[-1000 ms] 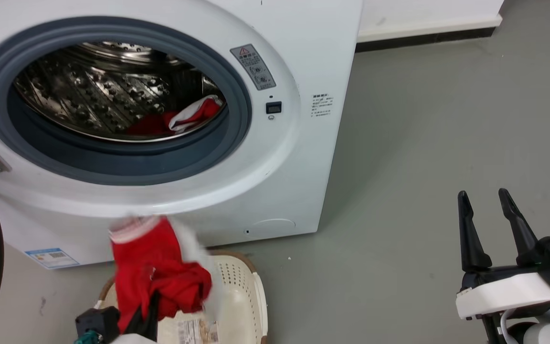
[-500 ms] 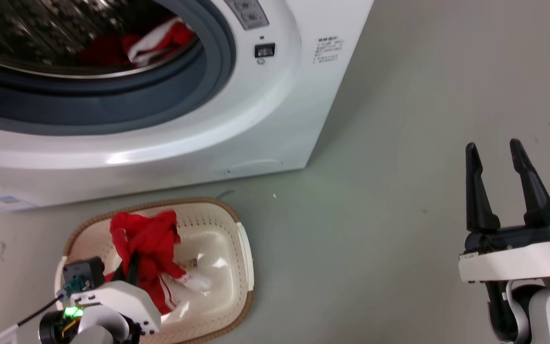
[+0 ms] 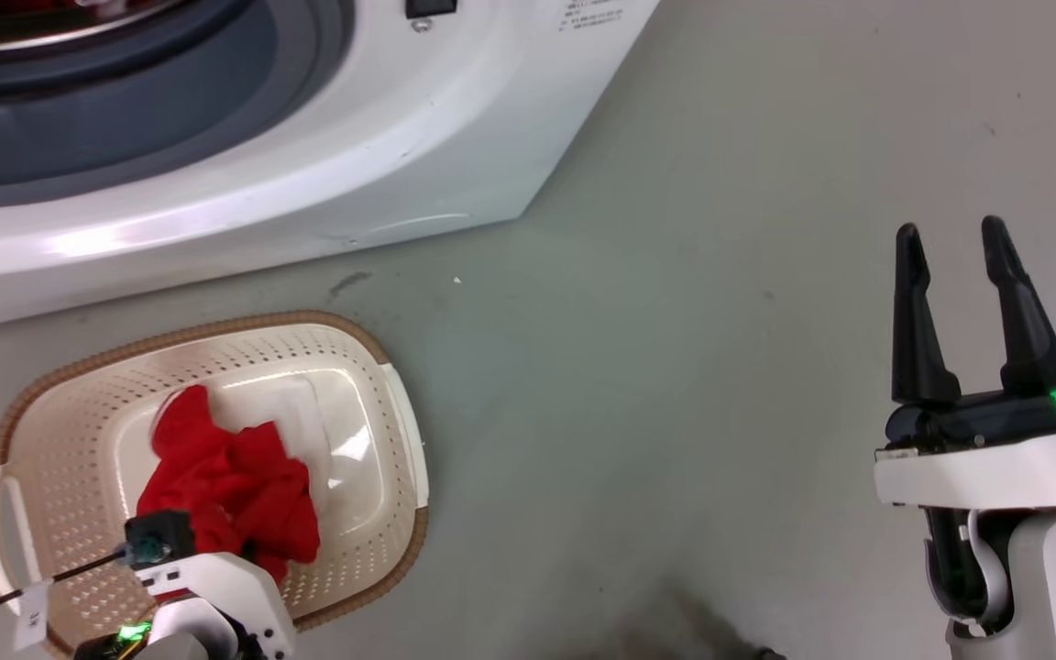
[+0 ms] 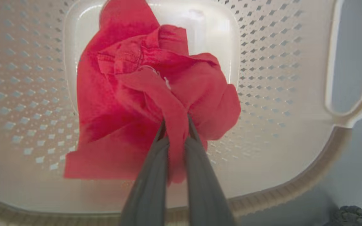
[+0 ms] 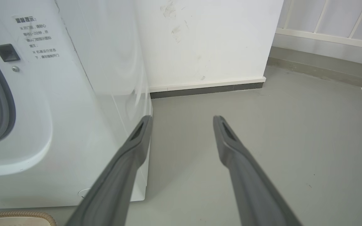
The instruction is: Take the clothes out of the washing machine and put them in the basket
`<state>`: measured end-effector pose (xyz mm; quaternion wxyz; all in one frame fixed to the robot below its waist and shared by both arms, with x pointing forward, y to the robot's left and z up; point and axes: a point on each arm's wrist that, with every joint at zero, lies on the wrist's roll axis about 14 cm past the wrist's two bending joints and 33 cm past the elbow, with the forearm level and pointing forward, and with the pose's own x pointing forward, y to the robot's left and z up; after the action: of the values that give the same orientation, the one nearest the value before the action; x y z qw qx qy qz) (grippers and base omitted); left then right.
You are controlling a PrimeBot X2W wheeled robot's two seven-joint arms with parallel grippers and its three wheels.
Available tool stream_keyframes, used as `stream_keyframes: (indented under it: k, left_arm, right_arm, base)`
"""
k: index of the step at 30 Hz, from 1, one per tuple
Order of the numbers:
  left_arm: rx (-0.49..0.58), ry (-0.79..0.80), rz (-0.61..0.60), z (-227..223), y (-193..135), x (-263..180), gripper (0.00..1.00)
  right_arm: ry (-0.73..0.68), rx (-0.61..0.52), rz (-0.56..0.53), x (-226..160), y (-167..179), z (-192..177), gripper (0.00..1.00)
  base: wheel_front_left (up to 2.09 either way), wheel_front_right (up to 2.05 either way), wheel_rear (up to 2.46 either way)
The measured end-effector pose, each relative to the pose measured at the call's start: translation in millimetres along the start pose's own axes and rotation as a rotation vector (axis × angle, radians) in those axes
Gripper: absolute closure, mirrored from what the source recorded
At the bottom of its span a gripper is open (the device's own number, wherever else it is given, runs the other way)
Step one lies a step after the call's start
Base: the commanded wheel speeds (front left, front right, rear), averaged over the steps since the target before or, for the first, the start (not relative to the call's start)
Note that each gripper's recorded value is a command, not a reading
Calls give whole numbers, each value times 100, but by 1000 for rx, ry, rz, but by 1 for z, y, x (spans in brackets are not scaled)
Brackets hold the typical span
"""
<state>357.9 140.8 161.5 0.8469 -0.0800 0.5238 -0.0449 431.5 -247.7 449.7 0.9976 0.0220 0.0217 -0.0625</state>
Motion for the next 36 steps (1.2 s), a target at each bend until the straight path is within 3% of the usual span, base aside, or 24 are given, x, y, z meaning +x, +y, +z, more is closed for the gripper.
stream_keyframes:
  k: [6,7,8,9,22,36]
  left_arm:
    - [-23,72,2,-11,-8,14,100]
    - [-25,72,2,-10,-9,16,85]
    - [-25,74,1,-9,-9,17,56]
    - [-26,75,0,-9,-9,17,0]
    - [-10,-100,-8,28,-12,-19,0]
    - [-8,-556,-43,138,-16,-101,0]
  right_arm:
    - [19,-4,-10,3,-4,-10,0]
    - [19,-6,-10,4,-4,-10,0]
    - [15,-6,-9,5,-4,-10,0]
    - [17,-7,-11,4,-4,-10,0]
    - [-64,0,-4,-11,-2,25,0]
    - [-141,13,46,-33,15,68,0]
  base:
    - [0,0,0]
    - [0,0,0]
    - [0,0,0]
    - [0,0,0]
    - [0,0,0]
    - [0,0,0]
